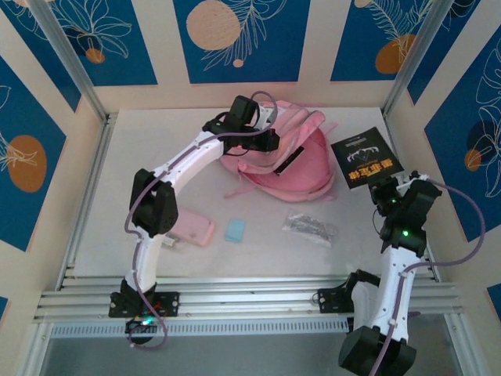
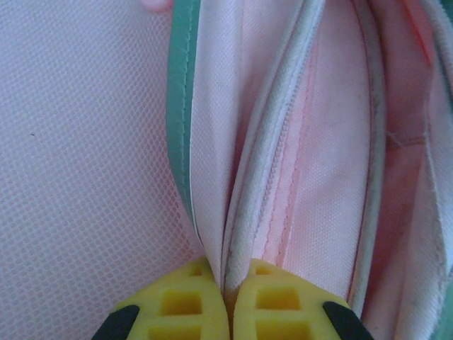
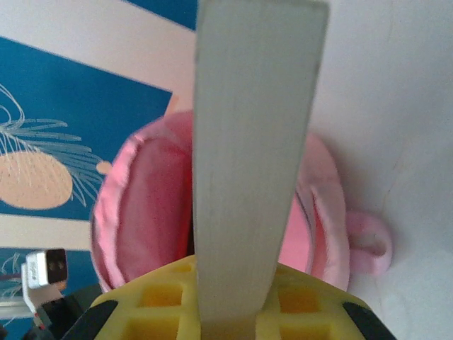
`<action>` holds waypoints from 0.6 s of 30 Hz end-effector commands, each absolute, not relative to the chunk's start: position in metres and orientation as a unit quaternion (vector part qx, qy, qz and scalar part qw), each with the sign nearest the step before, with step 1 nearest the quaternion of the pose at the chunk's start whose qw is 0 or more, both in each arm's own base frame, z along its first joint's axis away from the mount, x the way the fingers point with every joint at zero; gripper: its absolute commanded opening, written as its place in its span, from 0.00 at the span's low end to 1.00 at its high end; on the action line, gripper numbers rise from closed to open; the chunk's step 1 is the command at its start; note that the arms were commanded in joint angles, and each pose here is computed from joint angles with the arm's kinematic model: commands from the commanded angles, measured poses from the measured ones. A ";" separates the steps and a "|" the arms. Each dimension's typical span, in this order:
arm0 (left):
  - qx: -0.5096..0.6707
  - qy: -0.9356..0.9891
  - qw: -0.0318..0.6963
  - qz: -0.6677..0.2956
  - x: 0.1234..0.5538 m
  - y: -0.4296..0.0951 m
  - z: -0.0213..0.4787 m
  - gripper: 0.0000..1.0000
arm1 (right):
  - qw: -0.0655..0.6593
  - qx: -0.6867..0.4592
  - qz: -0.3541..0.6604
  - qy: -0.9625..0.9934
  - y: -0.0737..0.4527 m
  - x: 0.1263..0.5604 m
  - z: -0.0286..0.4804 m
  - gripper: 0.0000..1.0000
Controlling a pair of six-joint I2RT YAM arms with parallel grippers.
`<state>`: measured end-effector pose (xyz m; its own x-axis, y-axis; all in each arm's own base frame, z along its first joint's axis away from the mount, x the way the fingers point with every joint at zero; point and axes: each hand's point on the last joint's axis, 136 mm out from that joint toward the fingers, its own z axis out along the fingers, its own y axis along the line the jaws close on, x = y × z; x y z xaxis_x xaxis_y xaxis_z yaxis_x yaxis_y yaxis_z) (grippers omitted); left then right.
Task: Pack the student bag
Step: Place the book in the student bag.
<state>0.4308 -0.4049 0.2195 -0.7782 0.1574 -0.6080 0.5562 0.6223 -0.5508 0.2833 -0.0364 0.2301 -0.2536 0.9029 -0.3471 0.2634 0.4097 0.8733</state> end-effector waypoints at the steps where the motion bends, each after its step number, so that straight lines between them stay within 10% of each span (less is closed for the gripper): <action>1: 0.211 0.815 0.300 -0.448 0.424 -0.413 0.282 0.00 | 0.444 0.364 0.459 0.678 -0.002 0.301 0.247 0.00; 18: 0.204 0.791 0.314 -0.484 0.414 -0.400 0.314 0.00 | 0.330 0.205 0.556 0.735 0.143 0.389 0.214 0.00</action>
<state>0.4264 -0.3999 0.2301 -0.8106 0.0846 -0.5794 0.5111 0.5849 -0.6297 0.3633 0.1277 0.1657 -0.6940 0.7050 -0.1461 0.1514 0.3413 0.9277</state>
